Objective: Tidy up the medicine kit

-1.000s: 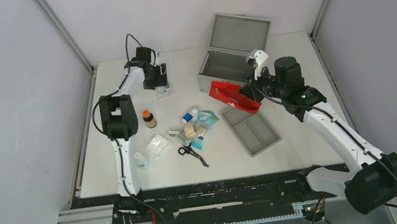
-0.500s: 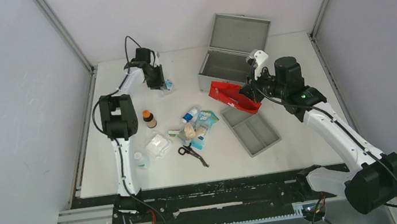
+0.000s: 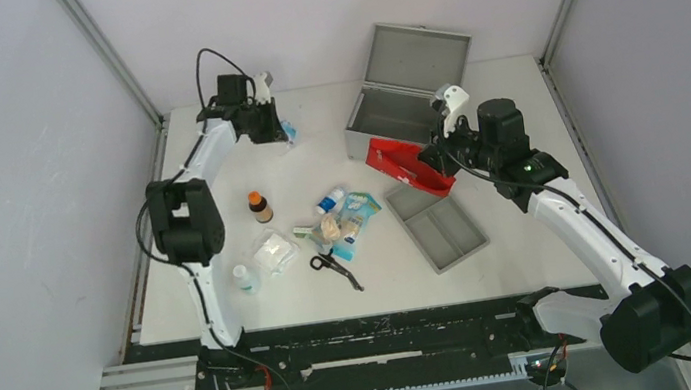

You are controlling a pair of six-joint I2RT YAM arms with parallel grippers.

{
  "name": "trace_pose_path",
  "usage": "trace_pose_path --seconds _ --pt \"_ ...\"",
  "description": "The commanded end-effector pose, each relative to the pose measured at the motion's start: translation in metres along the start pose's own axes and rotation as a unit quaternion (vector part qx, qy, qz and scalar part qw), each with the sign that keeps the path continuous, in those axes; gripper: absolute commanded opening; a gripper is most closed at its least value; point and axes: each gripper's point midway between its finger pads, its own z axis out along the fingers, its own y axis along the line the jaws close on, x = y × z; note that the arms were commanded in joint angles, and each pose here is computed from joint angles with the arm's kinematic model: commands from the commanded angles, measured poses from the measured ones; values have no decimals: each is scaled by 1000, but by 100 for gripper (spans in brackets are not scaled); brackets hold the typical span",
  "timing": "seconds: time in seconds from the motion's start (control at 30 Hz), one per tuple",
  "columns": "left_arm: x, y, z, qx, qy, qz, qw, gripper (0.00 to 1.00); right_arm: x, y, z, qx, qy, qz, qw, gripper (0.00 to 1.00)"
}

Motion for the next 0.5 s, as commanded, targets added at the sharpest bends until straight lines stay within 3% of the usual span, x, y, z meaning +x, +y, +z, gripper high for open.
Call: trace_pose_path --seconds 0.0,0.47 --pt "-35 -60 -88 93 -81 57 991 0 -23 -11 0 55 -43 -9 998 0" --pt "48 -191 -225 242 -105 108 959 0 -73 -19 24 147 -107 -27 983 0"
